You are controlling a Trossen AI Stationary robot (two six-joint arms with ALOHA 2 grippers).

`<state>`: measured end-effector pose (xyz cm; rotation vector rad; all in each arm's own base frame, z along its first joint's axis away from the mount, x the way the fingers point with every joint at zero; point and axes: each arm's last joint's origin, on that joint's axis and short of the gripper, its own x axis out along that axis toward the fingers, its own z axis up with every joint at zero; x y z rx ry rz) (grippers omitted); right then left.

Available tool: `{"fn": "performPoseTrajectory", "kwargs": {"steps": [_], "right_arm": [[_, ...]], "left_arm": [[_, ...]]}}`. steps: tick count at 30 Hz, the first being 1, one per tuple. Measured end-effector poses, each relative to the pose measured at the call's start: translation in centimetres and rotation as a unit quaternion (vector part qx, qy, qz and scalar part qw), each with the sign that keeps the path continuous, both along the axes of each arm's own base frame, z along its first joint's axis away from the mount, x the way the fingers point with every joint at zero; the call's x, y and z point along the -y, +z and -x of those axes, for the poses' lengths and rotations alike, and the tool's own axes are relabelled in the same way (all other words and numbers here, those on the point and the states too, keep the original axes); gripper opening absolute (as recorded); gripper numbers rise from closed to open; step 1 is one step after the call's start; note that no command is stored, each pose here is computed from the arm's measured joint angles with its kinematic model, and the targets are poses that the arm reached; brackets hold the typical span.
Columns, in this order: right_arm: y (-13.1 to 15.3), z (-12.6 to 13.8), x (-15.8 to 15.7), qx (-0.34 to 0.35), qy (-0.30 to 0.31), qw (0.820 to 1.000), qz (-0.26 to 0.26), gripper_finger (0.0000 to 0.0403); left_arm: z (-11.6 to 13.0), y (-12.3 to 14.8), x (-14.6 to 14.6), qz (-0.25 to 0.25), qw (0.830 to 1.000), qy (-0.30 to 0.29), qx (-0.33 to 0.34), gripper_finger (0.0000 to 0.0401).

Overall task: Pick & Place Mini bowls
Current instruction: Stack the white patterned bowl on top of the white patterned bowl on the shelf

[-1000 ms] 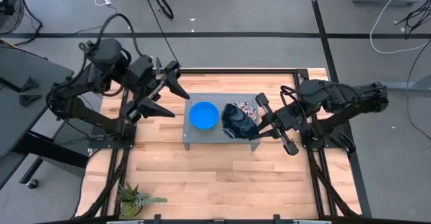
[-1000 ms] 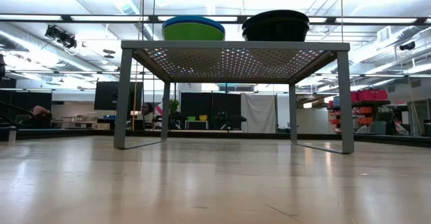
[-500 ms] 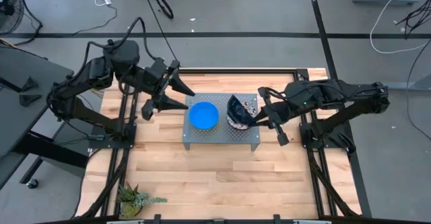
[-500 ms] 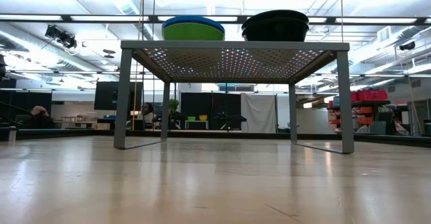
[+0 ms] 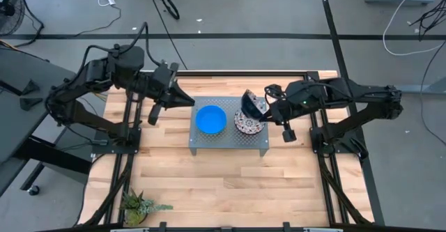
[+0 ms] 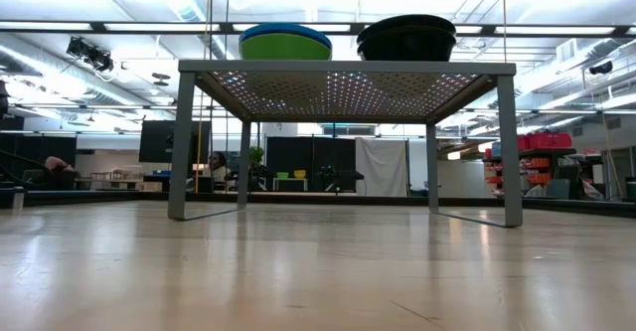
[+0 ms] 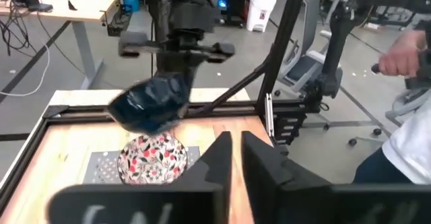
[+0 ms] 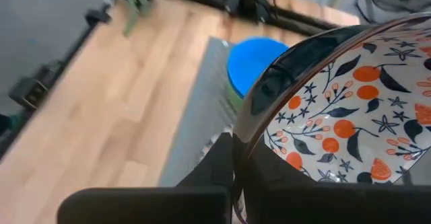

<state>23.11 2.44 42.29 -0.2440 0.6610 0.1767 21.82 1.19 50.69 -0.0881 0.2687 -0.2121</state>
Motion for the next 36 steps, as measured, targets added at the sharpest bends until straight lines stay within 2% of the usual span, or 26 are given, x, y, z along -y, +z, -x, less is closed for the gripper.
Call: {"fn": "performPoseTrajectory", "kwargs": {"steps": [4, 10, 25, 30, 36], "right_arm": [[-0.6, 0.2, 0.5, -0.033, -0.017, 0.999, 0.018, 0.0006], [-1.4, 0.0, 0.9, -0.072, -0.027, 0.996, 0.047, 0.0006], [-2.5, -1.7, 0.8, -0.126, 0.005, 0.983, 0.131, 0.0006], [-2.9, -2.3, 0.6, -0.174, 0.033, 0.966, 0.19, 0.0006], [-4.2, -2.9, 0.1, -0.239, 0.079, 0.928, 0.274, 0.0006]], "left_arm": [[0.4, -0.1, 0.0, -0.009, 1.0, -0.001, -0.006, 0.0006], [0.8, -0.3, 0.1, -0.008, 1.0, 0.001, -0.022, 0.0007], [0.9, -0.4, 0.1, -0.006, 0.999, -0.001, -0.031, 0.0006], [0.9, -0.5, 0.1, -0.005, 0.999, -0.001, -0.034, 0.0006], [0.9, -0.5, 0.1, 0.0, 0.999, 0.0, -0.036, 0.0016]]}}
